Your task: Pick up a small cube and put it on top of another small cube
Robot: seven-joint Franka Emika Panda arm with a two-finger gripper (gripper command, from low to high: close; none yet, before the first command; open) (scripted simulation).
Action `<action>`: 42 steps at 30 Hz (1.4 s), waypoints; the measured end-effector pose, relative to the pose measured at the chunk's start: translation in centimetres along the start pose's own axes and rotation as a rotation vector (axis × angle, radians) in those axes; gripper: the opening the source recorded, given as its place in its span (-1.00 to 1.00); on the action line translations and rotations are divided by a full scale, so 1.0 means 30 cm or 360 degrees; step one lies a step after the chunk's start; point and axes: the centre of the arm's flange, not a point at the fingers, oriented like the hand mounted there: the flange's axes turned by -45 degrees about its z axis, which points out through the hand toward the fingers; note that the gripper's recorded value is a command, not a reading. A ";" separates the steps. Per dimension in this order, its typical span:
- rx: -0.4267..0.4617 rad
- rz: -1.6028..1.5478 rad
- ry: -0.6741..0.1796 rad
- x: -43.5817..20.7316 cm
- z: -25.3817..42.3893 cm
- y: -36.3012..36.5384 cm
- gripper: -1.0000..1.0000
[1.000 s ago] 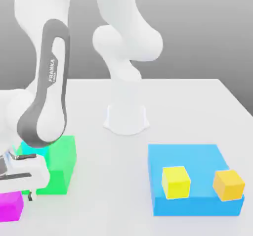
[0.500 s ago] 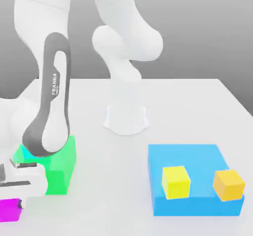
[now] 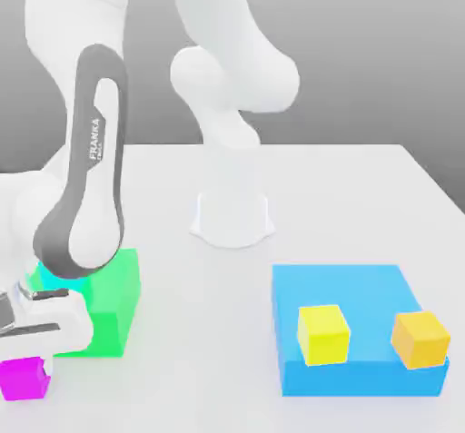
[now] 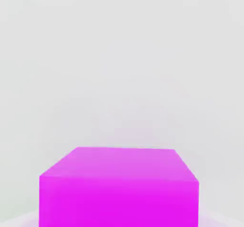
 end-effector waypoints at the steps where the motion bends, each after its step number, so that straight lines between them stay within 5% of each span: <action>1: -0.0003 -0.0002 0.0002 0.001 -0.013 0.000 -1.00; 20: -0.0299 0.0316 -0.0069 -0.213 -0.462 -0.045 -1.00; 30: -0.0164 0.0629 0.0040 -0.418 -0.632 -0.187 -1.00; 35: -0.0119 0.0658 0.0057 -0.433 -0.482 -0.193 -1.00; 36: -0.0121 0.0660 0.0057 -0.435 -0.444 -0.191 1.00; 42: -0.0124 0.0661 0.0056 -0.437 -0.426 -0.190 1.00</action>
